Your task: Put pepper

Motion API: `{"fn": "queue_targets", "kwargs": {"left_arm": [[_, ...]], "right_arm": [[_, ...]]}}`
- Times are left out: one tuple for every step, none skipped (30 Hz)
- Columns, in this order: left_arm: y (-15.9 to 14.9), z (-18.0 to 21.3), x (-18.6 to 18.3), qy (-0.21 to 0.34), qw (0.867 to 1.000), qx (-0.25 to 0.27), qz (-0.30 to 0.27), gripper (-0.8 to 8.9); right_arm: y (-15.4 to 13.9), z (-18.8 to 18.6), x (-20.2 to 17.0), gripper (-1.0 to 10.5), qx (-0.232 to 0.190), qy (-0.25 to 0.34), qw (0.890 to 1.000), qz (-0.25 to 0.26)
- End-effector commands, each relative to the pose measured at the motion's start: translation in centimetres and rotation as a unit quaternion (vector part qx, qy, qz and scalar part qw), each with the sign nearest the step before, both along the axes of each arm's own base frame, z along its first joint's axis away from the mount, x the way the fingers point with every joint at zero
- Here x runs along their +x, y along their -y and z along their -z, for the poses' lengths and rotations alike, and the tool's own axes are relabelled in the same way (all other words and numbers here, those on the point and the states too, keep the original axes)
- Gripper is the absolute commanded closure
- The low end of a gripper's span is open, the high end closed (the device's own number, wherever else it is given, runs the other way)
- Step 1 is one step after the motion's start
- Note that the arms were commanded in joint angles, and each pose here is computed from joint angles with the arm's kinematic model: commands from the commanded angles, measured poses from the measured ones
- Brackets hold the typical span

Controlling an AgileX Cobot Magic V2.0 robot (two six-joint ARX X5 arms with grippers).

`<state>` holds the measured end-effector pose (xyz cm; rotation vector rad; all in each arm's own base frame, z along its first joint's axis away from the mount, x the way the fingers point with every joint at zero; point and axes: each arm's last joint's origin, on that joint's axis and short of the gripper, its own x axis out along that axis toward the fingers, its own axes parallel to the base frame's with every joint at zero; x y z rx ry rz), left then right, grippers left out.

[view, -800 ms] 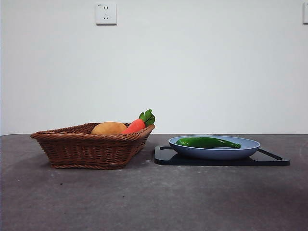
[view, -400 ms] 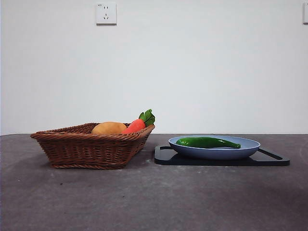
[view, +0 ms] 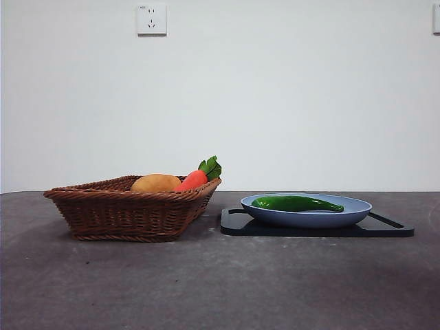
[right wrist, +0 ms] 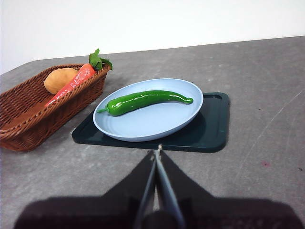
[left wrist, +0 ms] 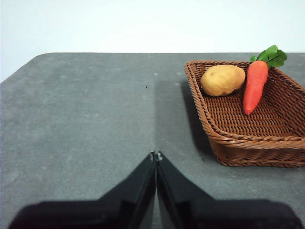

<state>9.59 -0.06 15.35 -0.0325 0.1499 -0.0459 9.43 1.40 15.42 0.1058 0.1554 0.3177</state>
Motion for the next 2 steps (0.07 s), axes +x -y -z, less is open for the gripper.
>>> {"fn": "queue_targets", "kwargs": {"left_arm": [[-0.05, 0.23, 0.04, 0.002, 1.0, -0.003, -0.004, 8.05], [-0.05, 0.23, 0.04, 0.002, 1.0, -0.003, -0.004, 8.05]], "right_arm": [[-0.01, 0.31, 0.02, 9.4, 0.004, -0.006, 1.0, 0.0], [-0.01, 0.31, 0.02, 9.4, 0.004, -0.006, 1.0, 0.0]]}}
